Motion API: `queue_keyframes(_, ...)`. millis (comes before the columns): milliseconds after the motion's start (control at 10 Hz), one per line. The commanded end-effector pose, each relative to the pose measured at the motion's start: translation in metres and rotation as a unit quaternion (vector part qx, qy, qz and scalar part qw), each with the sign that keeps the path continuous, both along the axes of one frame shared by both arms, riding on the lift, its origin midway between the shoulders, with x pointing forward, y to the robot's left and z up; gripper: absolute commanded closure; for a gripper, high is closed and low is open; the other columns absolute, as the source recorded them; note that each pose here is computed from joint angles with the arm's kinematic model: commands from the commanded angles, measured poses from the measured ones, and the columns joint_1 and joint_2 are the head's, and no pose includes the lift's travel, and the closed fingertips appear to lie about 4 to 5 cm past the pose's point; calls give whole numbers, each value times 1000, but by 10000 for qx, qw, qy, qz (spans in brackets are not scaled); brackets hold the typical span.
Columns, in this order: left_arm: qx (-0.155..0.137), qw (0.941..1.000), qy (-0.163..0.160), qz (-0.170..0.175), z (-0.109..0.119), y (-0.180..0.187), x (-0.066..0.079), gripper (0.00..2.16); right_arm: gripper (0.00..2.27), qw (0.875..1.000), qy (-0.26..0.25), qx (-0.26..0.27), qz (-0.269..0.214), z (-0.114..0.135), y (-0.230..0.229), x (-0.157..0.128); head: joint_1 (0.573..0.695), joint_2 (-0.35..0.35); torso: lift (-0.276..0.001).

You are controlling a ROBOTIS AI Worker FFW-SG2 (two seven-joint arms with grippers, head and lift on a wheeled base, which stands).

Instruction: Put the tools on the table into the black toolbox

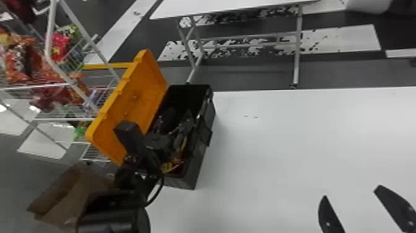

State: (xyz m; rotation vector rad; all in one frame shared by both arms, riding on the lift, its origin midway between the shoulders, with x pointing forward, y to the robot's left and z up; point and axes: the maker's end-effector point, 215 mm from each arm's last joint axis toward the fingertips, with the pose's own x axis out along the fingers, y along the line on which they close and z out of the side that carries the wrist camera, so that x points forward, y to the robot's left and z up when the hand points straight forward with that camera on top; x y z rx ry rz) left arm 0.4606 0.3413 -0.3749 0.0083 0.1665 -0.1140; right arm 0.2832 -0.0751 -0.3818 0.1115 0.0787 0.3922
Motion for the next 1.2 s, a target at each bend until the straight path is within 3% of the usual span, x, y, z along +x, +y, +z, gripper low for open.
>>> queue_keyframes(0,-11,9999,-136,-73,6,-6,-15,29,178,9997,21,39,-261,-4,-24,3,695,350,-75)
queue_keyframes(400,-237,9966,-780,-107,35,-33,-70,36,178,9964,-25,70,-844,-3,-84,8,695,304,-75)
queue_keyframes(800,-490,9934,-997,281,16,-70,-118,60,178,9934,-179,111,-1129,-3,-109,5,695,217,-75)
queue_keyframes(1100,-574,9879,-1260,702,16,-69,-145,60,181,9901,-262,83,-1374,-12,-120,-7,695,164,-75)
